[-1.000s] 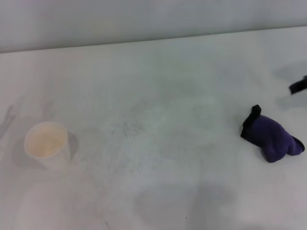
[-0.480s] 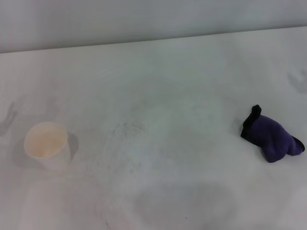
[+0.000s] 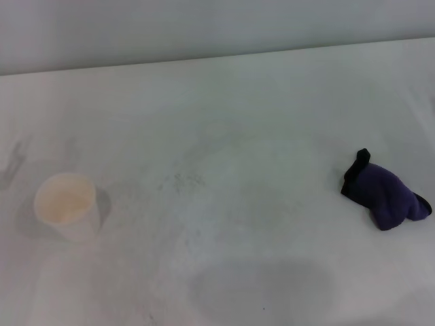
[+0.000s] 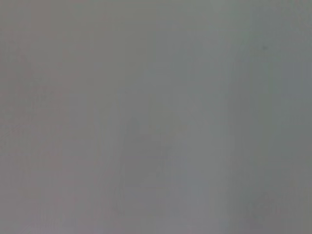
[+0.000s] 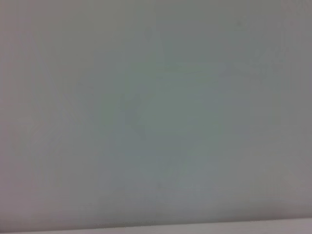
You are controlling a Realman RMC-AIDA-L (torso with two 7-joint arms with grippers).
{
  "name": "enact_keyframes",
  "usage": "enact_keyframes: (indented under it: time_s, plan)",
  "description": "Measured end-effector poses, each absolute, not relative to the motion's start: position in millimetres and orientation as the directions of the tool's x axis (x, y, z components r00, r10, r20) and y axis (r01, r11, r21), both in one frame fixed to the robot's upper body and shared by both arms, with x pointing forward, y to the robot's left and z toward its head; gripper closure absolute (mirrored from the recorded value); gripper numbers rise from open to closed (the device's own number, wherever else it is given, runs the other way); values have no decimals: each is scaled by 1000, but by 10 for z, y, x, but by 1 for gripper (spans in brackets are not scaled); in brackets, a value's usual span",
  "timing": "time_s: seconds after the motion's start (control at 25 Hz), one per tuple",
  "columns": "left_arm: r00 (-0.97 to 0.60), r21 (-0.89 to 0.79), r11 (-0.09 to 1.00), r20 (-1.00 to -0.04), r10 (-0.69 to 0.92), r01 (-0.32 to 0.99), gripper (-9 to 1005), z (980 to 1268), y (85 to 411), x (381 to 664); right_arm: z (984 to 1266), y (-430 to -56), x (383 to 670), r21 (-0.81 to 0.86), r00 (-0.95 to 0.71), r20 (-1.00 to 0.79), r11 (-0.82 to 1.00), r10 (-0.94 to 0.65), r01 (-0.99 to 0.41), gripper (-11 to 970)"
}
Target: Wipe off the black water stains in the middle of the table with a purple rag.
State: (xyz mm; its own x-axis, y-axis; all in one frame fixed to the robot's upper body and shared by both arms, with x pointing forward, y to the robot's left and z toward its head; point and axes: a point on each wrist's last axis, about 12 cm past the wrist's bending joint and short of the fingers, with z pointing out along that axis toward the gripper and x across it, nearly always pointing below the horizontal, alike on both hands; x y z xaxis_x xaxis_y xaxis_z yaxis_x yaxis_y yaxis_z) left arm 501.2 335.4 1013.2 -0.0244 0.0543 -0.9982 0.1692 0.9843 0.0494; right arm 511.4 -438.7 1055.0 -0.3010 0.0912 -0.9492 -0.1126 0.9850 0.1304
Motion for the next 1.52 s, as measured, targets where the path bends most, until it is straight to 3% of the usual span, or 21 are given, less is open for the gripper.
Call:
enact_keyframes:
  time_s: [0.4,1.08,1.2,1.4,1.52]
  plan:
    - [-17,44,988,-999,47,148,105,10151,3359,5056,10223,-4128,4910,-2,-97,-995,1000,-1,13,486]
    - [-23,54,991,-998,57,119,103,10141,3383,5060,10256,-4147,4878,-84,-28,-996,992,-81,96,480]
    - [-25,53,992,-998,57,118,103,10138,3385,5058,10276,-4188,4845,-93,-9,-996,988,-93,123,256]
    - [-25,54,992,-998,57,118,104,10141,3384,5065,10266,-4199,4801,-142,-4,-990,978,-143,155,83]
    - [-18,57,991,-998,60,121,104,10156,3385,5079,10255,-4174,4810,-215,-17,-977,964,-215,157,83]
